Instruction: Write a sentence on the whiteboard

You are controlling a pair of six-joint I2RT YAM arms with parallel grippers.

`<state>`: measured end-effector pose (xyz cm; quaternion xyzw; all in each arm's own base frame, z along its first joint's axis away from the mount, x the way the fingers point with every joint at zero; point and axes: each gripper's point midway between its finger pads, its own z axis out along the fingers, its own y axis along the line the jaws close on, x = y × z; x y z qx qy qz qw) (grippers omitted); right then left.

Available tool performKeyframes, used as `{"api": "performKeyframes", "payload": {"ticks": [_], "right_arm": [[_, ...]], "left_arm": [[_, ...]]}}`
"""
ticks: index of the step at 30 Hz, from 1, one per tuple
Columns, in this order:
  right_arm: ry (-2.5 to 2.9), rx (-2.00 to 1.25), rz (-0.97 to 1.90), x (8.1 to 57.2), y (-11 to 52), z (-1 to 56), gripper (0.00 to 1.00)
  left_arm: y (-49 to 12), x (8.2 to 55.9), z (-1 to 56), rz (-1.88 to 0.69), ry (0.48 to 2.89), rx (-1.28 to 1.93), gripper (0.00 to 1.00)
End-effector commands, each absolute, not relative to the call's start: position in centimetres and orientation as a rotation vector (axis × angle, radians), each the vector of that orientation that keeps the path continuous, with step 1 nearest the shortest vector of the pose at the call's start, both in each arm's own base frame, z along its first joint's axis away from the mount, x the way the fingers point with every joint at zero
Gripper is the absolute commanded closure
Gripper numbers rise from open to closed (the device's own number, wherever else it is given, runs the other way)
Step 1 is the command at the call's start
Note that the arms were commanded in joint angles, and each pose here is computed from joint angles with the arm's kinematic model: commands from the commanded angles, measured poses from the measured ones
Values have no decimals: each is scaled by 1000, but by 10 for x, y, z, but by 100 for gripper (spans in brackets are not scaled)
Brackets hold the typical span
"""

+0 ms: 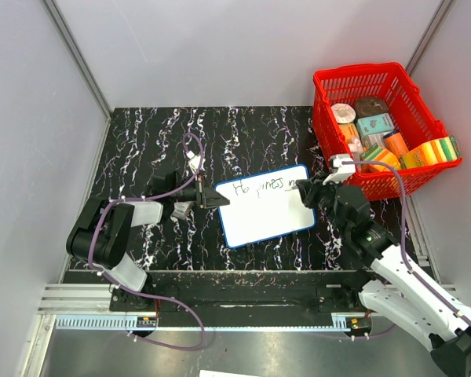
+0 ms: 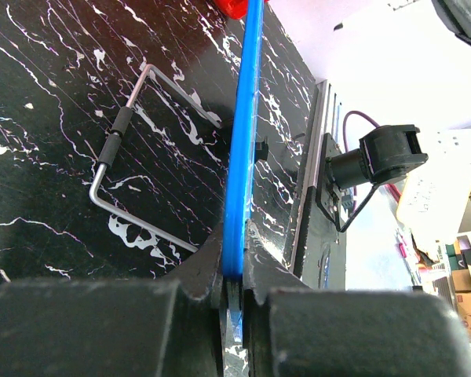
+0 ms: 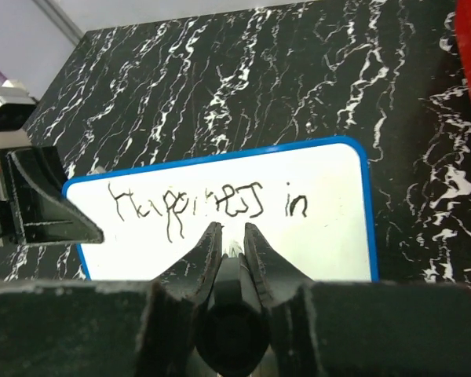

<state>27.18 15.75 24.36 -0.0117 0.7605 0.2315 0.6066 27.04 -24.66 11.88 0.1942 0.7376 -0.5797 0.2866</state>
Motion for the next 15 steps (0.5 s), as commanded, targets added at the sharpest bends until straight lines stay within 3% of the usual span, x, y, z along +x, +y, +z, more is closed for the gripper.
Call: {"api": "performKeyframes", "payload": {"ticks": [1,15], "right_arm": [[1705,-62,651,266,180,259,100],[1712,-172,744,243,235,249,100]], "left_arm": [[-242,288,108,-1385,1950,548,100],[-242,289,108,-1380,1951,544,100]]}}
